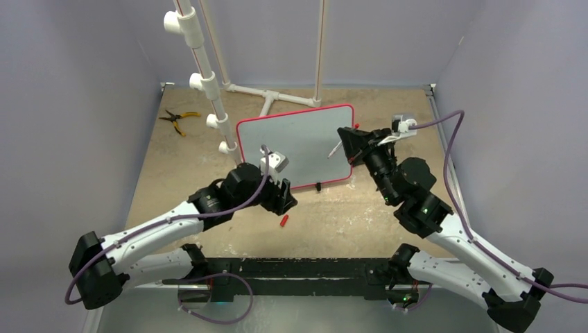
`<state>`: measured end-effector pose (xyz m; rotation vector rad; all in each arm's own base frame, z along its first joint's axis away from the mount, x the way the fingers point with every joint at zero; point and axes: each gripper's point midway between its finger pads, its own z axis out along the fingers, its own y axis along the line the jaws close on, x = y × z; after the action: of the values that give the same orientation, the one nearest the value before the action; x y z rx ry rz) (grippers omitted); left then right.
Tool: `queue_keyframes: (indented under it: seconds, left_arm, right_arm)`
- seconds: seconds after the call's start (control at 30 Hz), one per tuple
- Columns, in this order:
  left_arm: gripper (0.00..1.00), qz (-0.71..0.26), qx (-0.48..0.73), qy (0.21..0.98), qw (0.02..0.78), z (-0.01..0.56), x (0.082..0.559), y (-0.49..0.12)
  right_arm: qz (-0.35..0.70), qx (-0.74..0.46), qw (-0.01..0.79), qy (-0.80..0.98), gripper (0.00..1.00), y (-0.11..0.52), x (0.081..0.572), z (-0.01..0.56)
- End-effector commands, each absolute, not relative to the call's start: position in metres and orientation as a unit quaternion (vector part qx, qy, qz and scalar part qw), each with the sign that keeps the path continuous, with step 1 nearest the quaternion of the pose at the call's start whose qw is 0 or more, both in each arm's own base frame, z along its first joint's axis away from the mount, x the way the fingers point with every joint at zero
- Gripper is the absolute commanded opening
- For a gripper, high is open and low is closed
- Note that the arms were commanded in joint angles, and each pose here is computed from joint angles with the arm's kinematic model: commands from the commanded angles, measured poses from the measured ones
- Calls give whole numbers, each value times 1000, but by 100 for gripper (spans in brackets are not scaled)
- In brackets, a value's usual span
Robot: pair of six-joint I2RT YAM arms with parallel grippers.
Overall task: Write a sentence on the whiteboard
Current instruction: Adjust the whiteboard marker.
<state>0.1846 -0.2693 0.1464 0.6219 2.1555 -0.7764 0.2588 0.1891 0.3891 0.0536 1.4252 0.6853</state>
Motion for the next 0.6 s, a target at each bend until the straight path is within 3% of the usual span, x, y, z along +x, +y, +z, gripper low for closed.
queue_keyframes:
  seconds: [0.0,0.1,0.33,0.57]
  left_arm:
    - [61,-373,271,762,455,248,192,-294]
    - [67,-372,258,745,490,284,205,-298]
    - [69,-423,293,685,515,338,208,-324]
    - [70,-450,334,670,488,343,200,-337]
  right_arm:
    - [367,-29,692,621,0,215,245,398]
    - [408,-51,680,607,0,230,236,398]
    - [458,-82,639,612,0,255,226,384]
    - [472,-91,632,608,0,259,220,383]
